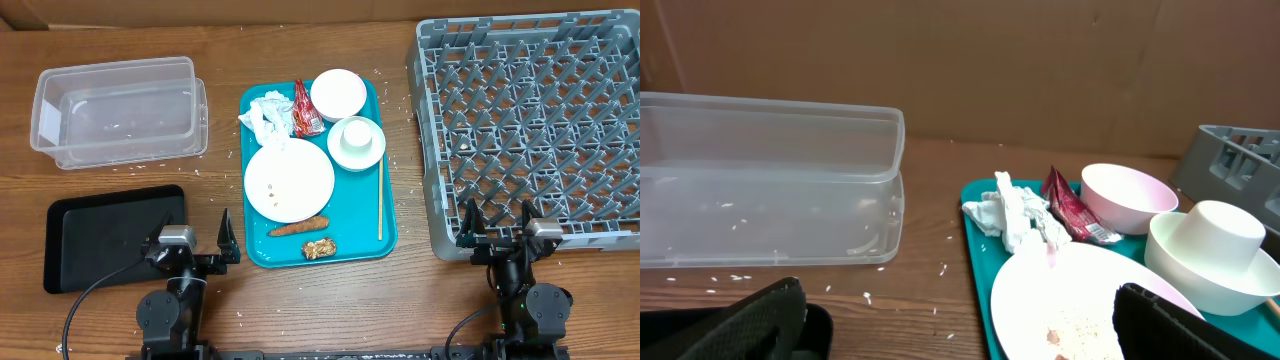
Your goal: Sort waste into correct bins and load items into the dishwasher
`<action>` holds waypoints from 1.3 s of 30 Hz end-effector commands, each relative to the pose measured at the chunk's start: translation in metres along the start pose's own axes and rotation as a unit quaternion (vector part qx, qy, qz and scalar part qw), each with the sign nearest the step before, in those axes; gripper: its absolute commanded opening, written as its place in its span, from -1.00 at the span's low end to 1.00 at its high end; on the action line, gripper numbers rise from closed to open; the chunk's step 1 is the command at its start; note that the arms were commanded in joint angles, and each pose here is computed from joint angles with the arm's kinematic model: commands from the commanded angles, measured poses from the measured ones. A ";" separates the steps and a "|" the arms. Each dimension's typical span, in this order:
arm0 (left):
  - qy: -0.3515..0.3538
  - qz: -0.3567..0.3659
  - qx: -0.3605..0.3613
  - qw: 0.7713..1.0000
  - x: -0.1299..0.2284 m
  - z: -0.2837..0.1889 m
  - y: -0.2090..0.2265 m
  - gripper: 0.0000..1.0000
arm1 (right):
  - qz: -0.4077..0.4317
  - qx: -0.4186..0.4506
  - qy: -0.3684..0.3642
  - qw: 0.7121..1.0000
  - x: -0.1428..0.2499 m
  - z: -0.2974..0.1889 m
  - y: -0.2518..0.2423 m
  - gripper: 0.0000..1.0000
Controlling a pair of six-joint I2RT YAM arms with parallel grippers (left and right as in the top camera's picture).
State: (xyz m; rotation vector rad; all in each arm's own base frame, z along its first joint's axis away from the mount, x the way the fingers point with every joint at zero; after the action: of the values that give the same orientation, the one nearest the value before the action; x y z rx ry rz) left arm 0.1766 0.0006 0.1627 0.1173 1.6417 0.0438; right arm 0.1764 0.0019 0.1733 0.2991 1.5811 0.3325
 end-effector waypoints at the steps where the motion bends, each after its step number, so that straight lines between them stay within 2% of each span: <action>1: -0.002 0.014 -0.004 1.000 0.000 0.000 0.000 0.99 | -0.003 0.001 -0.003 1.000 0.002 0.000 -0.001 1.00; 17: -0.002 0.014 -0.004 1.000 0.000 0.000 0.000 0.99 | -0.003 0.001 -0.003 1.000 0.002 0.000 -0.001 1.00; 22: -0.017 0.030 -0.055 0.998 -0.006 -0.001 0.011 1.00 | -0.003 0.001 -0.003 1.000 0.002 0.000 -0.001 1.00; 27: -0.023 0.032 -0.021 0.999 -0.007 -0.001 0.004 1.00 | -0.003 0.001 -0.003 1.000 0.002 0.000 -0.001 1.00; 33: -0.036 -0.008 0.080 0.996 -0.011 -0.002 -0.016 0.99 | -0.003 0.001 -0.003 1.000 0.002 0.000 -0.001 1.00; 39: -0.026 -0.055 0.174 0.983 -0.009 -0.007 -0.035 1.00 | -0.003 0.001 -0.003 1.000 0.002 0.000 -0.001 1.00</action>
State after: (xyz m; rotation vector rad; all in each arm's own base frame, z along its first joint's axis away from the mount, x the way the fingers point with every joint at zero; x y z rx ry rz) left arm 0.1743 -0.0189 0.1695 0.2217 1.5931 -0.1520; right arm 0.1764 0.0019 0.1733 0.2993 1.5806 0.3322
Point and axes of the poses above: each gripper's point midway between its finger pads, its own z axis out along the fingers, its own y axis along the line the jaws close on, x = y × z, the point moved 7 cm from there along -z, back along the fingers, and after that the axes turned 13 degrees about z, right-handed, at the moved point
